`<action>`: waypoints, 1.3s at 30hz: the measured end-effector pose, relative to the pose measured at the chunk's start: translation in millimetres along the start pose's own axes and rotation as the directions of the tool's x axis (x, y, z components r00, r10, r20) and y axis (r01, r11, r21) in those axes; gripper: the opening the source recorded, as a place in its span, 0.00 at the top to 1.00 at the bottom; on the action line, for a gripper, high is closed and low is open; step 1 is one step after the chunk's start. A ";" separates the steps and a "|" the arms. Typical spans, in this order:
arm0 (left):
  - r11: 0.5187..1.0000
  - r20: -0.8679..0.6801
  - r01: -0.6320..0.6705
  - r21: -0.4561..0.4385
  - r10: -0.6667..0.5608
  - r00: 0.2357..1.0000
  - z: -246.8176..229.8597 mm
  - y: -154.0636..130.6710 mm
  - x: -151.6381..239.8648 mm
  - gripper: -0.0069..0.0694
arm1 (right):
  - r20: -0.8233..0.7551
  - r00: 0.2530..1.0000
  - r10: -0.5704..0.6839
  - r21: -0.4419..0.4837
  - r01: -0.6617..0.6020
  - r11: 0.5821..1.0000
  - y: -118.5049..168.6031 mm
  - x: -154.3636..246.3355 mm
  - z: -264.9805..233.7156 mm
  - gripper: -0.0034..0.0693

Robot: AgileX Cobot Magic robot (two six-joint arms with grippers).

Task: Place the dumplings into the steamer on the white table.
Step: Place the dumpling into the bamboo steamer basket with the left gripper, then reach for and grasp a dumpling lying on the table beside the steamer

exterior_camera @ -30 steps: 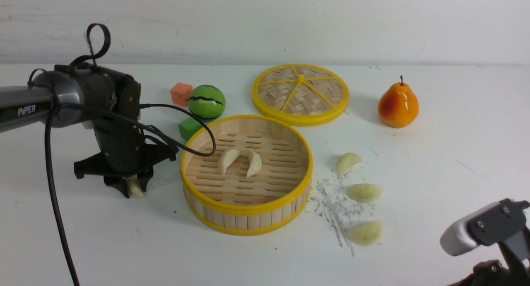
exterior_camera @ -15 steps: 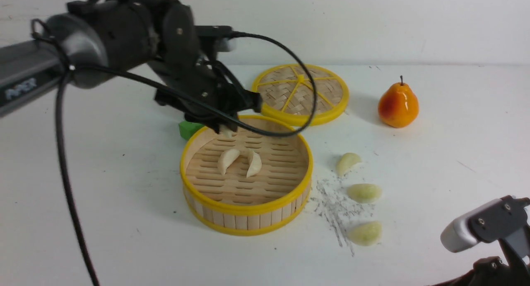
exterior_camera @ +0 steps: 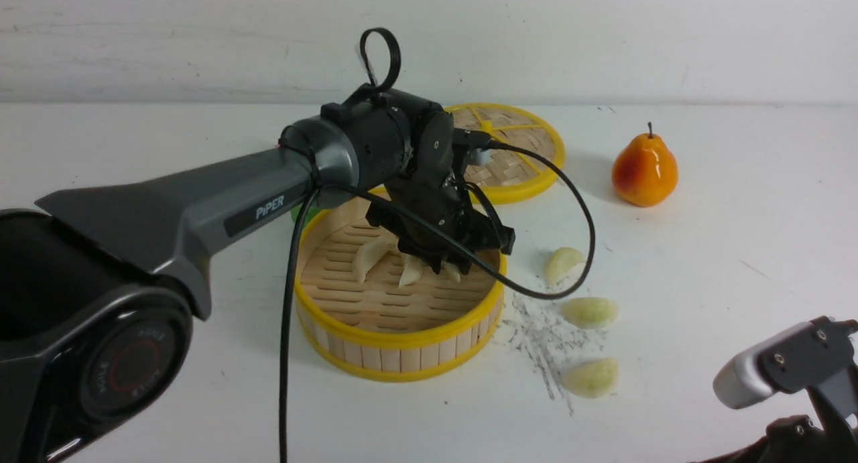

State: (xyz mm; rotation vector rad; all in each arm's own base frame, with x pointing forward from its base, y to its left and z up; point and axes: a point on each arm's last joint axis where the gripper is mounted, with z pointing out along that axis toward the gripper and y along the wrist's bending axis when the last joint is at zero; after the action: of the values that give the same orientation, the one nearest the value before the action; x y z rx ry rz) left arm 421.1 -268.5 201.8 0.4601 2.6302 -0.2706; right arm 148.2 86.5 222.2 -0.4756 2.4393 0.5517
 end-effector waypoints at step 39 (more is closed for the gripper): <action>0.983 0.242 -0.064 -0.175 0.106 0.964 -337.0 48.9 142.9 0.79 | 0.223 0.792 0.569 0.194 -0.608 0.770 -60.3 -76.8 136.9 0.39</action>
State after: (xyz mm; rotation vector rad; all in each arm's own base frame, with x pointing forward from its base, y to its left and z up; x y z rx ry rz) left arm 183.7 -95.4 425.5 0.4501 2.3554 -0.0752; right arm 297.4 117.3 151.0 0.4596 2.4366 0.4826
